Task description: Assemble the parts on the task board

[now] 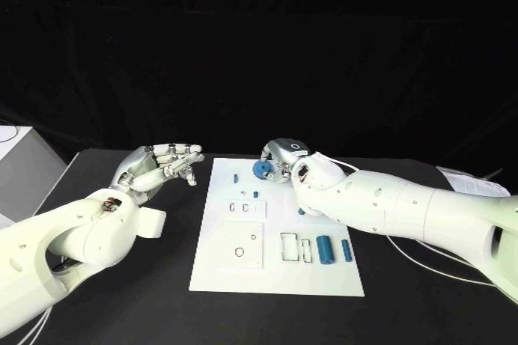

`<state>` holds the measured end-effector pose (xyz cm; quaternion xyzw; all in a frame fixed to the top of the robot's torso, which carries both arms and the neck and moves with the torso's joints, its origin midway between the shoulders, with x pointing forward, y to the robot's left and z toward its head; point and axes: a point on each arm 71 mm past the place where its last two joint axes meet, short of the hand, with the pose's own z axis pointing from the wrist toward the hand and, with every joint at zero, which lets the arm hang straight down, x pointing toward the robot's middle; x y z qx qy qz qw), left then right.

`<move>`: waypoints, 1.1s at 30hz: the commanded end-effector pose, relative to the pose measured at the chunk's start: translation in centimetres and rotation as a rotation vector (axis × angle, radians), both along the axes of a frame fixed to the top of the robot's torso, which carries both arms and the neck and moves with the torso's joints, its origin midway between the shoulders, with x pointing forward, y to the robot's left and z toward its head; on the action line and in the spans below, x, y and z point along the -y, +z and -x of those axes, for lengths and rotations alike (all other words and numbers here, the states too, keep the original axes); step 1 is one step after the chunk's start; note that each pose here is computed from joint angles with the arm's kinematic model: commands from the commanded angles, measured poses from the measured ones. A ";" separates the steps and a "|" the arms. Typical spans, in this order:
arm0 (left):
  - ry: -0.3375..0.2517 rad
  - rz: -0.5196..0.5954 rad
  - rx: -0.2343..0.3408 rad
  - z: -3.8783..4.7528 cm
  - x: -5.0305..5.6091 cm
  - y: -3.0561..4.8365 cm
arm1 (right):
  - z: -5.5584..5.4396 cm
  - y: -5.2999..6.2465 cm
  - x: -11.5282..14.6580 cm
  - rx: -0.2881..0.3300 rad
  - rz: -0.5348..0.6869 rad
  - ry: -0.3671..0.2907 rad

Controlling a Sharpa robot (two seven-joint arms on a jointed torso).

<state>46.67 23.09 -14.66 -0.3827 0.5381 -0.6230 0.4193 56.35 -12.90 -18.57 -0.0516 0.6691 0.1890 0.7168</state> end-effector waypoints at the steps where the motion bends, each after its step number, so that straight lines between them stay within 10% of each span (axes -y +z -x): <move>1: -0.019 0.003 0.008 0.07 0.3 0.11 | 0.0 -0.3 -0.4 -0.026 0.040 0.013; 33: -0.021 0.004 0.007 0.04 0.4 0.10 | -0.5 -1.5 -1.1 -0.049 0.063 0.002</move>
